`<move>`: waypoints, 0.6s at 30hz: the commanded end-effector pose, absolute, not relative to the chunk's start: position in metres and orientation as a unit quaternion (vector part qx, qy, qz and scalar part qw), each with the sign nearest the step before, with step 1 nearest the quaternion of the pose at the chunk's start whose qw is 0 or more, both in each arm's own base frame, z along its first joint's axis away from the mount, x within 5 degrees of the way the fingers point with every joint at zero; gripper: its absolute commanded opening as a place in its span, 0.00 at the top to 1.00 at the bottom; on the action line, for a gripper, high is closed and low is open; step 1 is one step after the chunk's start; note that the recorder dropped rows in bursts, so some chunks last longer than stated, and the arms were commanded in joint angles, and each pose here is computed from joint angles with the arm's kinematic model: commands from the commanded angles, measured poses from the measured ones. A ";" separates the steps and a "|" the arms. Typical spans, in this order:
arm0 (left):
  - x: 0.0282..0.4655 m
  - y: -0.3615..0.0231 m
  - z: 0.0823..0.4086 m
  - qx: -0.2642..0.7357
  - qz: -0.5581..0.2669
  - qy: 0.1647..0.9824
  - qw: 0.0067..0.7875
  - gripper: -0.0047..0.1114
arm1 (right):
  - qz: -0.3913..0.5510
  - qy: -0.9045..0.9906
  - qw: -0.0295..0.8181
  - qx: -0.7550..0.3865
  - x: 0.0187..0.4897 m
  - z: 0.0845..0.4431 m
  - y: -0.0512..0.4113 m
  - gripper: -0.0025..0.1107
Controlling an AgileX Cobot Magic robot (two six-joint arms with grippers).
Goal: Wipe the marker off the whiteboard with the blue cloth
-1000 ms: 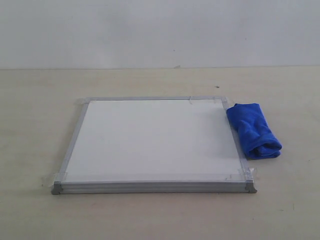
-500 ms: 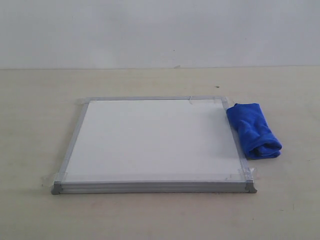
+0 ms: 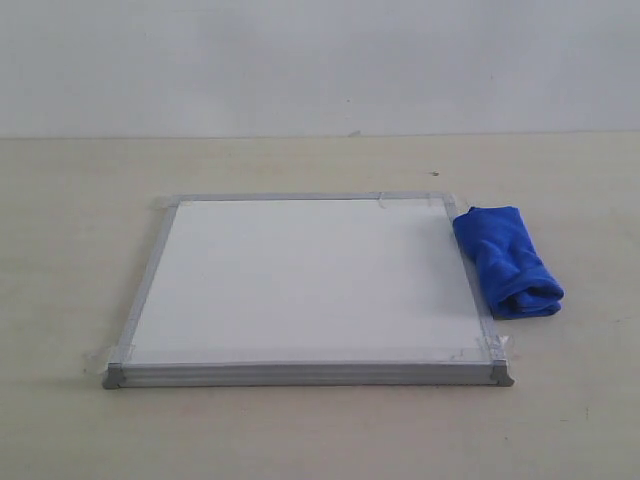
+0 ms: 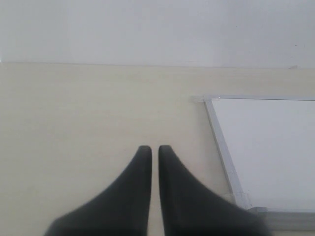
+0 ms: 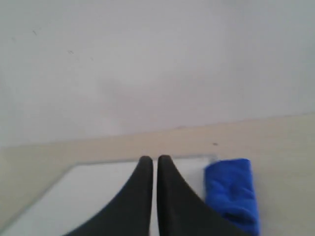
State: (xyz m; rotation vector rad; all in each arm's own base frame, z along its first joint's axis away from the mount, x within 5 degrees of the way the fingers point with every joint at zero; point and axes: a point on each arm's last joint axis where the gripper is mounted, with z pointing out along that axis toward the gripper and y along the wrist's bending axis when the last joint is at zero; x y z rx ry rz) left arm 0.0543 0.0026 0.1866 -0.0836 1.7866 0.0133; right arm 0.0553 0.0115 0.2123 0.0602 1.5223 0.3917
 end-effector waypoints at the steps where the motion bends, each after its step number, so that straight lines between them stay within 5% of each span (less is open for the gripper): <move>1: 0.054 0.003 0.186 -0.039 0.005 0.778 0.626 0.92 | 0.060 0.754 0.653 -0.031 0.055 0.193 0.007 0.98; 18: 0.054 0.003 0.186 -0.039 0.005 0.778 0.627 0.92 | 0.073 0.791 0.608 0.001 0.053 0.183 0.006 0.98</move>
